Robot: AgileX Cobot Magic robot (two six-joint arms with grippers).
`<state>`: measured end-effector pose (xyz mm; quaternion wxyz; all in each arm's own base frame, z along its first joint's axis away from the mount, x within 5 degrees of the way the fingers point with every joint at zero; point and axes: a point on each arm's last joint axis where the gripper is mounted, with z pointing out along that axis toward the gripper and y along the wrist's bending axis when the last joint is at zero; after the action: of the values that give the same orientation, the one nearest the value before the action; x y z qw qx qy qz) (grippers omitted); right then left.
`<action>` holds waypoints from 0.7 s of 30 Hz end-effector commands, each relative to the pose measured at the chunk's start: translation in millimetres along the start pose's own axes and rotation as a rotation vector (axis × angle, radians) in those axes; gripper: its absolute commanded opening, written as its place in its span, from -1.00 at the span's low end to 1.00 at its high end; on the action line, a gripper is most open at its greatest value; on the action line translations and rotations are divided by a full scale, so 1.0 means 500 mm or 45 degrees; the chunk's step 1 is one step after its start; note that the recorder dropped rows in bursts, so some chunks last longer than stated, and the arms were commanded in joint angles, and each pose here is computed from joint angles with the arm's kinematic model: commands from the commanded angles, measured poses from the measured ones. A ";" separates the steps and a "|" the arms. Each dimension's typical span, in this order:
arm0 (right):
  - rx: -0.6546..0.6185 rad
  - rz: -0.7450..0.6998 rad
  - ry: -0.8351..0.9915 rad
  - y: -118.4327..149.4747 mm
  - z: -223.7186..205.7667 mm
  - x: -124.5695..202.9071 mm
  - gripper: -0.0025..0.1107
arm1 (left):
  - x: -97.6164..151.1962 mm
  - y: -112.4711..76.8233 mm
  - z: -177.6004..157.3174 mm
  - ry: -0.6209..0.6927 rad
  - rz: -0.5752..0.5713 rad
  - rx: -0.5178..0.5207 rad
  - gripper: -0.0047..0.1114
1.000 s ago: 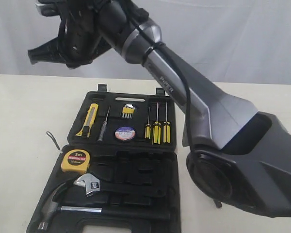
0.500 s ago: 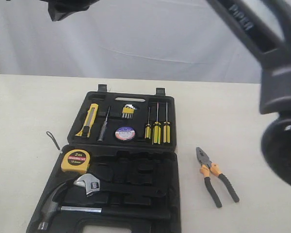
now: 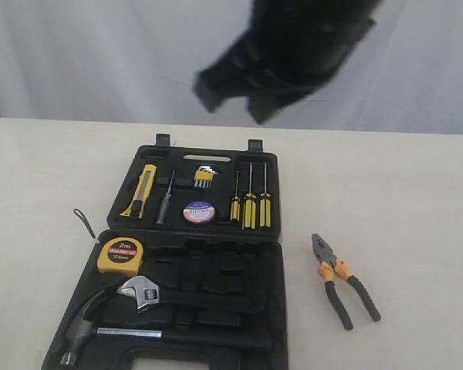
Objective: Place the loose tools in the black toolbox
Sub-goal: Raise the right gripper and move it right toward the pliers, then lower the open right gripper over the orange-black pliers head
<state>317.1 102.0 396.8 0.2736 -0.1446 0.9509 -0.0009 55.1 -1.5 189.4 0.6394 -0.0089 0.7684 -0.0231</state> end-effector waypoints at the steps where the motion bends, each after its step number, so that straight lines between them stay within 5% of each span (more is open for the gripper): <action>1: 0.085 0.185 0.108 -0.098 -0.027 0.124 -0.96 | 0.001 0.000 0.000 -0.001 -0.004 0.004 -0.92; 6: 0.110 0.368 0.322 -0.181 0.004 0.276 -0.96 | 0.001 0.000 0.000 -0.001 -0.004 0.004 -0.92; 10: 0.077 0.411 0.508 -0.188 0.062 0.343 -0.96 | 0.001 0.000 0.000 -0.001 -0.004 0.004 -0.92; 16: -0.013 0.428 0.555 -0.201 0.118 0.308 -0.96 | 0.001 0.000 0.000 -0.001 -0.004 0.004 -0.92; 21: 0.000 0.402 0.531 -0.242 0.161 0.216 -0.96 | 0.001 0.000 0.000 -0.001 -0.004 0.004 -0.92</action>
<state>288.3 -36.3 278.5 0.0623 0.0194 0.9977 0.0168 55.1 -1.5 189.4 0.6394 -0.0089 0.7684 -0.0231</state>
